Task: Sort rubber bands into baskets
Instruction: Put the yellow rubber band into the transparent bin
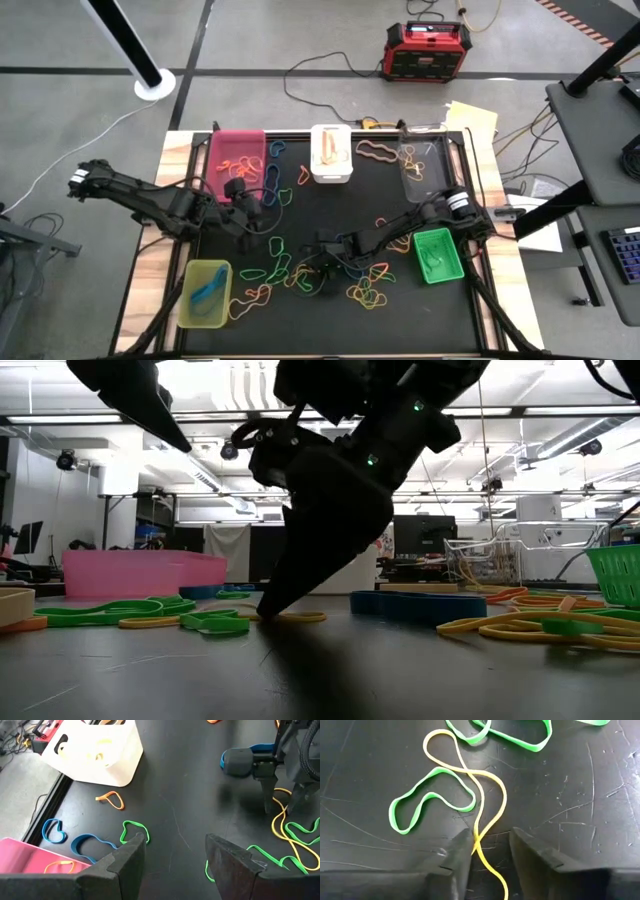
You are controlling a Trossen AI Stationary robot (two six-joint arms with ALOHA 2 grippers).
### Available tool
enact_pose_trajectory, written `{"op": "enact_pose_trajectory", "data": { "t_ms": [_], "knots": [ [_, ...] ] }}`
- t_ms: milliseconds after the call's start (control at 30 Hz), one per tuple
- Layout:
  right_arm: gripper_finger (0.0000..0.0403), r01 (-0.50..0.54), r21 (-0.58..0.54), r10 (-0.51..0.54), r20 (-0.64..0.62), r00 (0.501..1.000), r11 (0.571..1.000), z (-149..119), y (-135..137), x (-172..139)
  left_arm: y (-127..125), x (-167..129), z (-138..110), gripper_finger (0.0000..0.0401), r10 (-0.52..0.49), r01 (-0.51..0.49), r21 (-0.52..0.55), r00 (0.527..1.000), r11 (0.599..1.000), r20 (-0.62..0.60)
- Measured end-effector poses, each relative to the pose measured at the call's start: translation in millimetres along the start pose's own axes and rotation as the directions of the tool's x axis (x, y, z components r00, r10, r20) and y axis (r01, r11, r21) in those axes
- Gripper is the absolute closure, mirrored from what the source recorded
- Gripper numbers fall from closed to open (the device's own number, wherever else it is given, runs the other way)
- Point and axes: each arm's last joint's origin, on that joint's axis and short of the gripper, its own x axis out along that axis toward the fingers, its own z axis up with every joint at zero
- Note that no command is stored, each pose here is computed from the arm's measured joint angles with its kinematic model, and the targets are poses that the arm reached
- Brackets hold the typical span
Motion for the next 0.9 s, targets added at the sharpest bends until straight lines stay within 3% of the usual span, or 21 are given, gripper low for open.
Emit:
{"op": "enact_pose_trajectory", "data": {
  "t_ms": [233,400,533,700,900],
  "knots": [
    [0.0382,0.012,-0.018,-0.013,-0.045,0.999,1.0,-12.7,-2.4,18.5,-0.1,0.3,-0.2,0.0212,0.001,-0.001,0.004,1.0,1.0,-0.001],
    [0.0393,0.029,-0.03,-0.029,0.003,1.0,0.999,-1.8,-1.3,3.8,0.6,0.4,0.1,0.0212,0.024,-0.024,0.011,1.0,1.0,0.006],
    [0.0394,0.069,-0.103,-0.066,0.035,0.997,0.992,8.2,-0.9,-19.3,1.6,0.4,0.4,0.0212,0.059,-0.06,0.011,0.998,0.998,0.018],
    [0.0394,0.17,-0.142,-0.145,0.167,0.975,0.975,35.2,-8.3,-69.0,1.2,0.8,1.1,0.0212,0.058,-0.058,0.02,0.998,0.998,0.023],
    [0.0394,0.294,-0.155,-0.258,0.215,0.942,0.943,43.4,-21.3,-121.9,0.4,0.8,3.2,0.0212,0.052,-0.054,0.04,0.998,0.998,0.042]
  ]
}}
